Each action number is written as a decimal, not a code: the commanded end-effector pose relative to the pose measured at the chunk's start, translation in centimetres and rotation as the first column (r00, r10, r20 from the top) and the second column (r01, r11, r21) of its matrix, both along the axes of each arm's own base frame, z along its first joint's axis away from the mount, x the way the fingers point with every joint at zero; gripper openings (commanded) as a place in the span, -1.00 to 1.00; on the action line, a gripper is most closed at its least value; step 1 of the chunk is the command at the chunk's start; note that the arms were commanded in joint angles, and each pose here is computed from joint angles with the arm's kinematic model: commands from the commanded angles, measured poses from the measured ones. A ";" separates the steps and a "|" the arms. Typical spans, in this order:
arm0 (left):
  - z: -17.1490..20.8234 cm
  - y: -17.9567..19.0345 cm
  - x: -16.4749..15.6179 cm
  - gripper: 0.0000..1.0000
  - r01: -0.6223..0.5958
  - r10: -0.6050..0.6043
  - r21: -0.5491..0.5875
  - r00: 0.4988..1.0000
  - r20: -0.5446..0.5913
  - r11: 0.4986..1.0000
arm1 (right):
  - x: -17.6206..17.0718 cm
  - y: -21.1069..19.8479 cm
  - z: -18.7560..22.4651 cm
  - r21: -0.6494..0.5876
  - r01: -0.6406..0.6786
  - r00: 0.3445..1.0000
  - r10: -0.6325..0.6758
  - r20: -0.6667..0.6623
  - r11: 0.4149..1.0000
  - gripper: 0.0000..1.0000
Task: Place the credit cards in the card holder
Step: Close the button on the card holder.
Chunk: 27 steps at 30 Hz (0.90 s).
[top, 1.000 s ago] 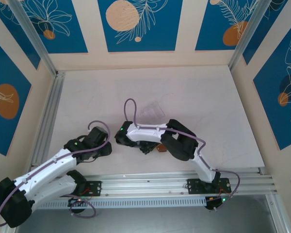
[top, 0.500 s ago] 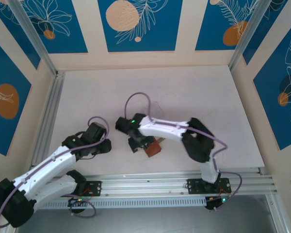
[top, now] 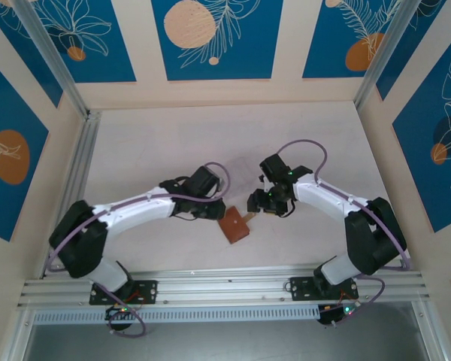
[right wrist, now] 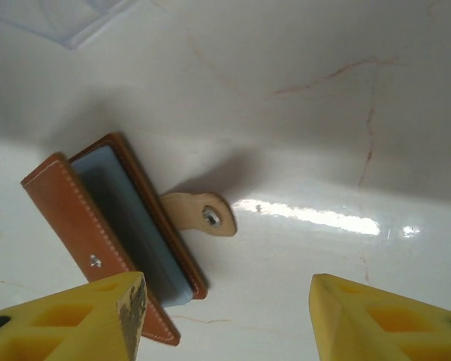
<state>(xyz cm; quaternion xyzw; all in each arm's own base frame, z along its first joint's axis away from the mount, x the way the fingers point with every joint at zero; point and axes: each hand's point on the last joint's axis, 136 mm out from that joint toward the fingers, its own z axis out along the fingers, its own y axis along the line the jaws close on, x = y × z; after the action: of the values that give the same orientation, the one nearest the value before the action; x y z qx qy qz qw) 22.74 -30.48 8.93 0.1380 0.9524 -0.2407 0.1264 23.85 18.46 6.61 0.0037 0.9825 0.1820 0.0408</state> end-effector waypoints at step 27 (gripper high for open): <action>-8.4 -1.6 -2.4 -0.74 0.069 -0.054 0.110 0.989 -0.134 0.992 | 0.2 2.2 -1.6 0.295 -0.001 0.995 0.030 -0.096 0.955 -0.43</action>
<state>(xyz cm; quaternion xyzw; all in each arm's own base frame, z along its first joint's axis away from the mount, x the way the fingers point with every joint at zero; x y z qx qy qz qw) 22.07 -32.98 3.29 0.1576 0.9580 -0.2260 0.0800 24.43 20.37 4.10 0.0197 0.9520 0.3052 -0.0071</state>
